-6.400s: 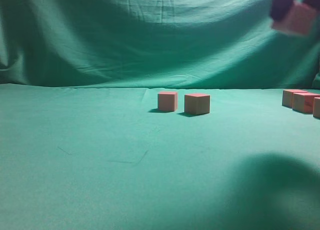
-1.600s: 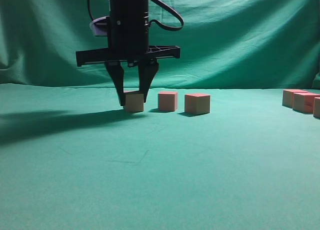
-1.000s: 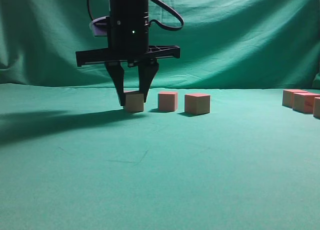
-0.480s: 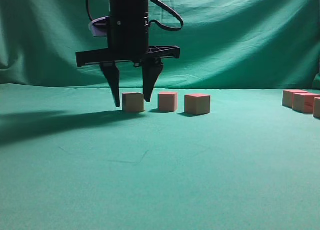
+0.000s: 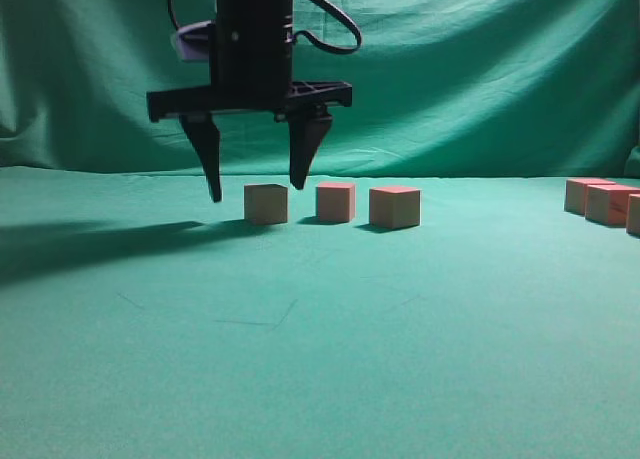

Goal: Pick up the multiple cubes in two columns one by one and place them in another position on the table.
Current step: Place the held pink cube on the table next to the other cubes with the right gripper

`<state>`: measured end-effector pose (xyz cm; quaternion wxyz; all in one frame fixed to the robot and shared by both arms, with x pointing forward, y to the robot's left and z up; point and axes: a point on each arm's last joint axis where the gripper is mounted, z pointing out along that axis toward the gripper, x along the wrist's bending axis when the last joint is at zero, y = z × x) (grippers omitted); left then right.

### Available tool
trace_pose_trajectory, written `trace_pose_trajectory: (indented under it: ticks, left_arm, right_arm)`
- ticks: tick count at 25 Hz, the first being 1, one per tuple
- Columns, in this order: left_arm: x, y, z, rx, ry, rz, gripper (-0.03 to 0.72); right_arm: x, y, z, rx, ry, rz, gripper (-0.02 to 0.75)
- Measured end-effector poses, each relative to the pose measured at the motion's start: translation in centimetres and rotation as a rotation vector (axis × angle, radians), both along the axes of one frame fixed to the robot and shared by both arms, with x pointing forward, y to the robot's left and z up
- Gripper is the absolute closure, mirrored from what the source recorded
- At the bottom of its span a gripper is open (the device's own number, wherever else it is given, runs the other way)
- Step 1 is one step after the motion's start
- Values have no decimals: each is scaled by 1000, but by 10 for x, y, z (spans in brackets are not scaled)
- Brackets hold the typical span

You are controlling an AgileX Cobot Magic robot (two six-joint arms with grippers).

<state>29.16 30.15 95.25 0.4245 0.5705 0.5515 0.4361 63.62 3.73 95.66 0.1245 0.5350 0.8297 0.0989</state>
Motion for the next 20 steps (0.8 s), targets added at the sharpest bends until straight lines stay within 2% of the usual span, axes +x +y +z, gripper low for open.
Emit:
trace_pose_trajectory:
  ticks: [6, 11, 20]
  left_arm:
    - [0, 0, 0, 0, 0, 0, 688]
    - [0, 0, 0, 0, 0, 0, 688]
    - [0, 0, 0, 0, 0, 0, 688]
  right_arm:
    - [6, 6, 34, 68, -93, 34, 249]
    - [5, 5, 86, 135, -209, 93, 249]
    - [-45, -41, 235, 294, -441, 126, 249]
